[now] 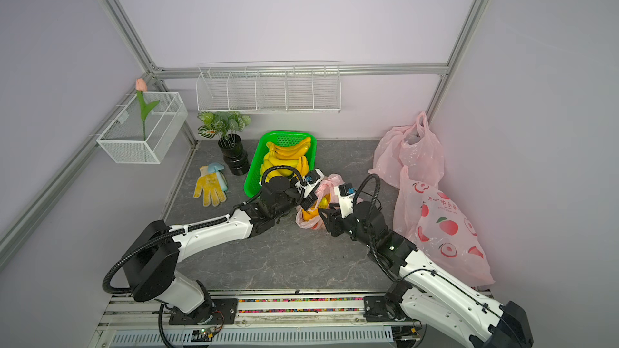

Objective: Place the banana into a plastic bag & tie a knot
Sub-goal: Tie the plastic bag at the center of the board.

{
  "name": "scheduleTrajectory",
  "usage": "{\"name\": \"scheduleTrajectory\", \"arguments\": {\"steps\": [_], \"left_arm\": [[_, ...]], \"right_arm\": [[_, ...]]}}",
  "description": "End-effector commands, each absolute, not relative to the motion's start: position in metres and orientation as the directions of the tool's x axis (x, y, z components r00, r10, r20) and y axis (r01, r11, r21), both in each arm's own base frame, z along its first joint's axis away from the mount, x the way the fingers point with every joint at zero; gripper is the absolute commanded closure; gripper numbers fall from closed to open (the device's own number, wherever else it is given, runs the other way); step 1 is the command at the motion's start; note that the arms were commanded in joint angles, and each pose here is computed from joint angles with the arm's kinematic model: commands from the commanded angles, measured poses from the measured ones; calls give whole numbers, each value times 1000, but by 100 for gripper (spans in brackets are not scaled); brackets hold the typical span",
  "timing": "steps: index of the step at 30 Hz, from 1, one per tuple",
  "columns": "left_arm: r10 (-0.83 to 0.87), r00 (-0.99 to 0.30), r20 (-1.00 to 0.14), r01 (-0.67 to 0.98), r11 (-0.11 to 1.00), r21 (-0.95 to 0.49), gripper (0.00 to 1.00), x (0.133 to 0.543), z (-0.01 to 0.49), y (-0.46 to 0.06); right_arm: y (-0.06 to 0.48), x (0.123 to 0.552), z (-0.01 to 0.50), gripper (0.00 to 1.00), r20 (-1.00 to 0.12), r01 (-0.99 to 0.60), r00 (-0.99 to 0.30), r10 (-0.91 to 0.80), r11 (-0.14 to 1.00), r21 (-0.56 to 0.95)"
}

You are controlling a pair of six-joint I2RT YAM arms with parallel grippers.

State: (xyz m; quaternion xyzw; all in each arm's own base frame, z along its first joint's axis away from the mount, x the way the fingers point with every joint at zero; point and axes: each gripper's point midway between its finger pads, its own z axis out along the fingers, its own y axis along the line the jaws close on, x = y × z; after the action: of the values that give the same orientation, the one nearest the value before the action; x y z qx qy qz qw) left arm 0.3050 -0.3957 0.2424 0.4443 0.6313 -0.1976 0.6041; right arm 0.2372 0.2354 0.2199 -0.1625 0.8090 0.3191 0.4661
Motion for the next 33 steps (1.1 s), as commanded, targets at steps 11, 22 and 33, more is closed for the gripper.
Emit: {"name": "scheduleTrajectory", "arguments": {"steps": [11, 22, 33], "left_arm": [[279, 137, -951, 797, 539, 273, 100, 302, 258, -393], [269, 111, -957, 781, 571, 251, 100, 306, 258, -389], [250, 59, -966, 746, 633, 209, 100, 322, 256, -364]], "right_arm": [[260, 263, 240, 49, -849, -562, -509, 141, 693, 452], [251, 275, 221, 85, -839, -512, -532, 116, 745, 427], [157, 277, 187, 93, -839, -270, -537, 86, 925, 267]]}}
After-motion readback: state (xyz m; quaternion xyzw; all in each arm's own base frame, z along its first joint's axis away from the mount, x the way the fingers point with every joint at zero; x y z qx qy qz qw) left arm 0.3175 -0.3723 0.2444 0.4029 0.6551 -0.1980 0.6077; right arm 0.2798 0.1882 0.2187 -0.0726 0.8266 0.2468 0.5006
